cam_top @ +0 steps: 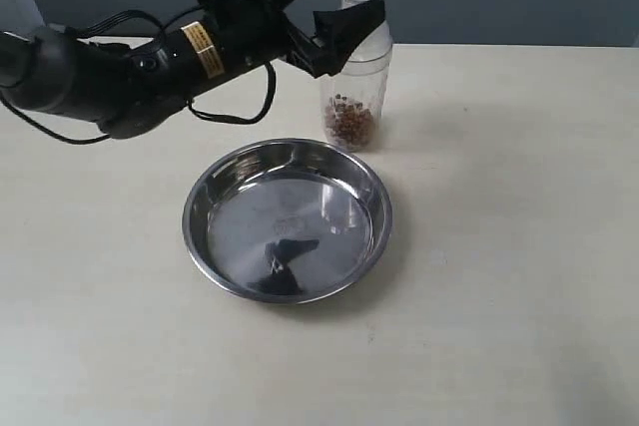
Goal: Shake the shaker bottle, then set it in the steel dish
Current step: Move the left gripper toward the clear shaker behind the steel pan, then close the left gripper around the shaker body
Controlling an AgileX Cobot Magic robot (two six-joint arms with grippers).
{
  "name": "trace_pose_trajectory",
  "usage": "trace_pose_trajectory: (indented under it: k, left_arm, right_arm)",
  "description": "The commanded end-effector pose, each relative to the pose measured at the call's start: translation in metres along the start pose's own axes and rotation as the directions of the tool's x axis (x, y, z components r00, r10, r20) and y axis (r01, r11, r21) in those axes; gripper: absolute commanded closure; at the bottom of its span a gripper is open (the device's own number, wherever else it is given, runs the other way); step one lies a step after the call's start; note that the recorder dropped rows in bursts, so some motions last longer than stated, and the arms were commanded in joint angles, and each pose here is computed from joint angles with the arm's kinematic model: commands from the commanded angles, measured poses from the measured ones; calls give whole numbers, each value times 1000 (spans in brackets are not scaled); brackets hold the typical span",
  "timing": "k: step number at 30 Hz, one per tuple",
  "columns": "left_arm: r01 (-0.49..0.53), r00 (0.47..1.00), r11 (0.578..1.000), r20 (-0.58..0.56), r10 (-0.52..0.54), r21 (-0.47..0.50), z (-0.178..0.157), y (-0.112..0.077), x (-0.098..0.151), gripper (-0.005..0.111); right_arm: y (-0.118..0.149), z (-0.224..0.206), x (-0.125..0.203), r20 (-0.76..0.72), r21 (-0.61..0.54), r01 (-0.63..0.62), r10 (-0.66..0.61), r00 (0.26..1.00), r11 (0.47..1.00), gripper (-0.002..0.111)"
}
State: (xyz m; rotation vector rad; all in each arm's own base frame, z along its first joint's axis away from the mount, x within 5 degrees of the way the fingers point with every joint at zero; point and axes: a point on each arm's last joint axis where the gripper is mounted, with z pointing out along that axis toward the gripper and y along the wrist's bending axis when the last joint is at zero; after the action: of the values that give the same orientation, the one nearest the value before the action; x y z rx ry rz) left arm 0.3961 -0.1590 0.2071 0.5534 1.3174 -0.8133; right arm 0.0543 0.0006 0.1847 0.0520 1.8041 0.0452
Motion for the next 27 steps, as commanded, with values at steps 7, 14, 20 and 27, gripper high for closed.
trace_pose_trajectory:
  k: [7, 14, 20, 27]
  left_arm:
    - [41, 997, 999, -58, -41, -6, 33, 29, 27, 1]
    - [43, 996, 999, -77, -43, 0, 43, 39, 43, 1]
    - [39, 994, 999, -106, -41, -14, 49, 46, 54, 1]
    - [99, 982, 995, -158, -100, -12, 51, 52, 82, 1]
  right_arm:
    - [0, 0, -1, 14, -2, -1, 1, 1000, 1000, 109]
    - [0, 0, -1, 14, -2, -1, 1, 1000, 1000, 109]
    - [0, 0, -1, 14, -2, -1, 1, 1000, 1000, 109]
    - [0, 0, -1, 14, -2, -1, 1, 1000, 1000, 109]
